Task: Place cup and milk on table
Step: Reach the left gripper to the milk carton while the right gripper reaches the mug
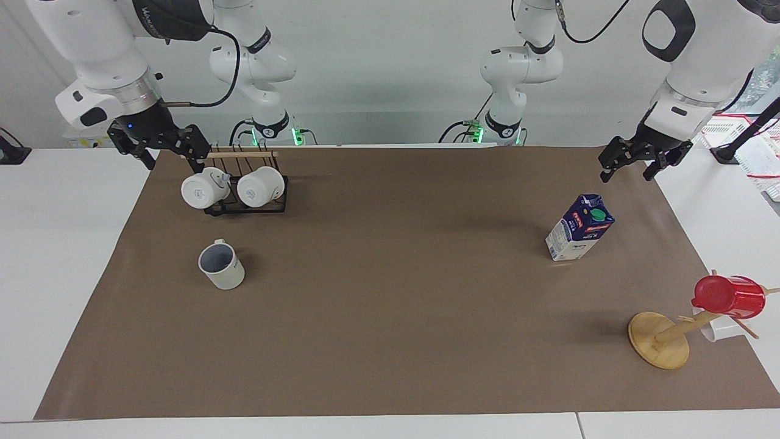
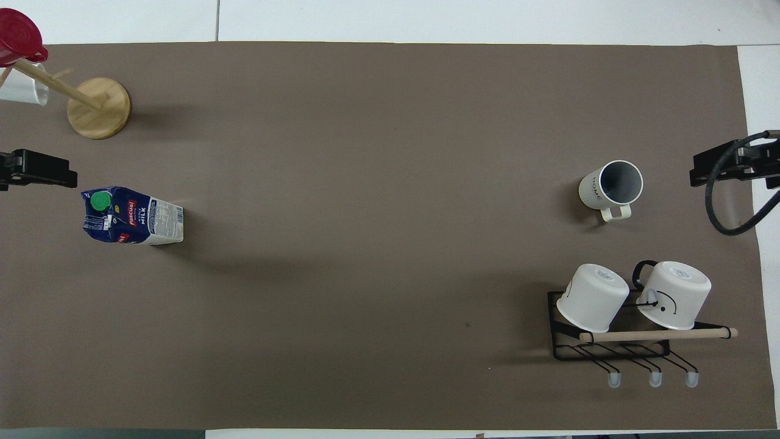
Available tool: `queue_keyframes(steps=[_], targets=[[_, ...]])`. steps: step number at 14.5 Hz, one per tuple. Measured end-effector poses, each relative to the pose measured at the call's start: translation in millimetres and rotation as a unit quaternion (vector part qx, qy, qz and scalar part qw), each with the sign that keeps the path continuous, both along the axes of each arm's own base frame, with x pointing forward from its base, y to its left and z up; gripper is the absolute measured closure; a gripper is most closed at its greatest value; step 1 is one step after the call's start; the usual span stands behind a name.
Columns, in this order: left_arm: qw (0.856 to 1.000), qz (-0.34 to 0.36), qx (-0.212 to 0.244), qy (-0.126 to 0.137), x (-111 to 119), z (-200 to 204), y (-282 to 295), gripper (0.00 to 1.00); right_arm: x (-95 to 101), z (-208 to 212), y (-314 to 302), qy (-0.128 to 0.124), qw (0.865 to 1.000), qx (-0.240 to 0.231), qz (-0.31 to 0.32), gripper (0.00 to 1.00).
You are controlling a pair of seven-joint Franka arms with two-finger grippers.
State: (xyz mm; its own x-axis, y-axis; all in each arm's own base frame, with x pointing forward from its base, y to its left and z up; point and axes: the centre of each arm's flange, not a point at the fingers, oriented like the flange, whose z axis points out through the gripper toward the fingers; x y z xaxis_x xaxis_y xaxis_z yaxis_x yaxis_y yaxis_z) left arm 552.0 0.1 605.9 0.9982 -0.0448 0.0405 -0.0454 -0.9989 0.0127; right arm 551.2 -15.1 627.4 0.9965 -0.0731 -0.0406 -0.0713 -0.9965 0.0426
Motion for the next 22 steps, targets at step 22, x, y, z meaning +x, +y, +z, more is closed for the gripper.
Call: queue_keyframes(steps=[22], targets=[[1.0, 0.0, 0.0, 0.0, 0, -3, 0, 0.0, 35.0, -64, -4, -0.042, 0.992, 0.024, 0.119, 0.0]])
